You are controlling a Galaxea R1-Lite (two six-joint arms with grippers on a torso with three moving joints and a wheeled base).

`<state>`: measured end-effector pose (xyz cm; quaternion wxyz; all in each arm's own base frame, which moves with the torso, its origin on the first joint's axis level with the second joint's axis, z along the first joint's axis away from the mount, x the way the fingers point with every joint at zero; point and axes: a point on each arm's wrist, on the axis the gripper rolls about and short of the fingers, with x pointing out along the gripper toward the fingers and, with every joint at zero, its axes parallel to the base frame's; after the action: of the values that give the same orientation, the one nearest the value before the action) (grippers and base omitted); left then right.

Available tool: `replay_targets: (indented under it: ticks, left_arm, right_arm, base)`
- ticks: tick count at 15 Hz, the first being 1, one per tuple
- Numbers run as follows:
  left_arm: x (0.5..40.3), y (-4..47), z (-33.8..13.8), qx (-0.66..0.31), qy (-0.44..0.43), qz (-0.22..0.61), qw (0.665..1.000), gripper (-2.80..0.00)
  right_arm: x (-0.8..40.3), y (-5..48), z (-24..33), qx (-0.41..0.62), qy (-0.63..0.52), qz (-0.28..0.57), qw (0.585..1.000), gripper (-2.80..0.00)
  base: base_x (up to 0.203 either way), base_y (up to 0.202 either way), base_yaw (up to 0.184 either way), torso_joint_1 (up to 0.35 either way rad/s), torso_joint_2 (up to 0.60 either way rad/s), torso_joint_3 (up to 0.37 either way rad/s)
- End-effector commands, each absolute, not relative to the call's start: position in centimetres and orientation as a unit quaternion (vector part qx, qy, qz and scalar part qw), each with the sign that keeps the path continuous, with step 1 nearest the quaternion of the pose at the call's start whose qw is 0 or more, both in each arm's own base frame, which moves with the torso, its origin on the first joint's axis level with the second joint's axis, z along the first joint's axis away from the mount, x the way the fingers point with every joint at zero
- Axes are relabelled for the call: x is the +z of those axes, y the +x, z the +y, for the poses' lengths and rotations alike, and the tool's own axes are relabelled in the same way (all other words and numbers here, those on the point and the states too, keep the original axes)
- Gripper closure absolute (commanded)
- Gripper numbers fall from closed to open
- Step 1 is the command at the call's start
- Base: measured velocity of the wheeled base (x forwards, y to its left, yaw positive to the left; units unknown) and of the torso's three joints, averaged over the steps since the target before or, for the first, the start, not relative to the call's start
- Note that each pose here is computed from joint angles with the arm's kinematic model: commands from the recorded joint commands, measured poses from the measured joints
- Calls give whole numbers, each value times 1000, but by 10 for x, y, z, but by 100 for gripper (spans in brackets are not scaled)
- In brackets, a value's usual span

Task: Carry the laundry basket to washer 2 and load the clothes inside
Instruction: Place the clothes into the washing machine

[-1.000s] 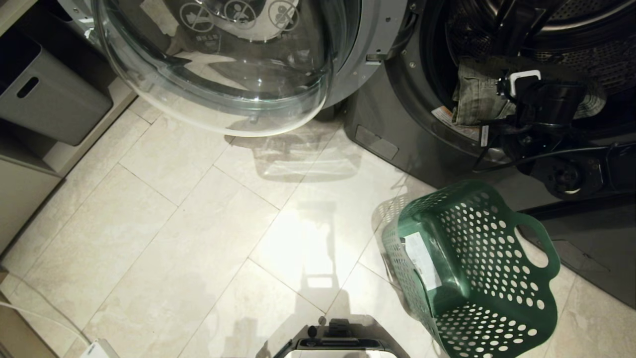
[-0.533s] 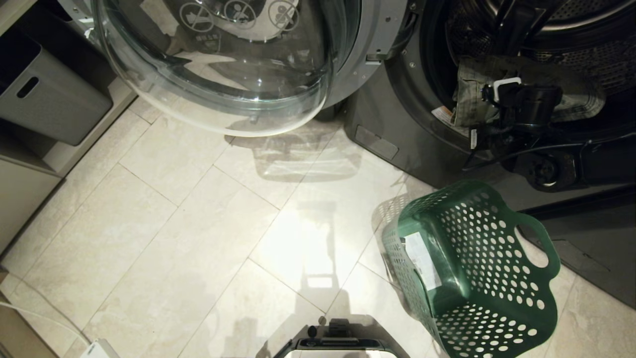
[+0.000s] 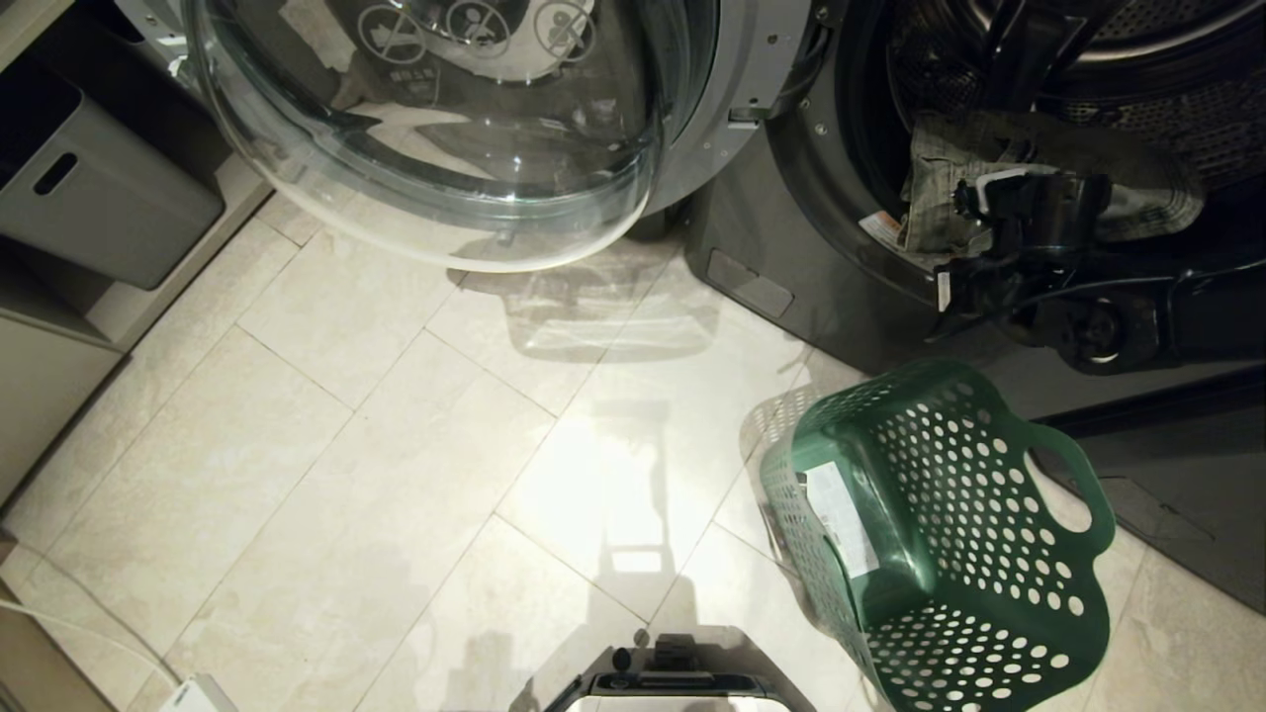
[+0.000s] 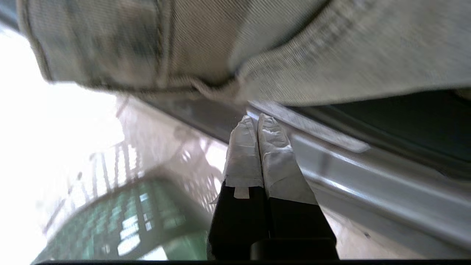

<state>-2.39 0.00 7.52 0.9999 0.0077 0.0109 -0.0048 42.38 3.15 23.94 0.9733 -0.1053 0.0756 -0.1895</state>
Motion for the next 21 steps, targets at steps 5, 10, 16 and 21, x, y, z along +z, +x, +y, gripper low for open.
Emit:
replay_targets:
  ticks: [5, 10, 16, 21]
  left_arm:
    - [75, -24, 0, -5, 8, 12, 1000, 0]
    - [75, -24, 0, -5, 8, 11, 1000, 0]
    - [75, -24, 0, -5, 8, 12, 1000, 0]
    - [75, -24, 0, -5, 8, 12, 1000, 0]
  right_arm:
    - [233, 426, 32, -191, -103, 87, 972, 0]
    - [231, 440, 37, -187, -73, 64, 977, 0]
    - [243, 445, 45, -185, -2, 20, 983, 0]
    - [266, 438, 44, -196, 25, -49, 979, 0]
  base:
    - [0, 0, 0, 0, 0, 0]
    - [0, 0, 0, 0, 0, 0]
    - [0, 0, 0, 0, 0, 0]
    - [0, 0, 0, 0, 0, 0]
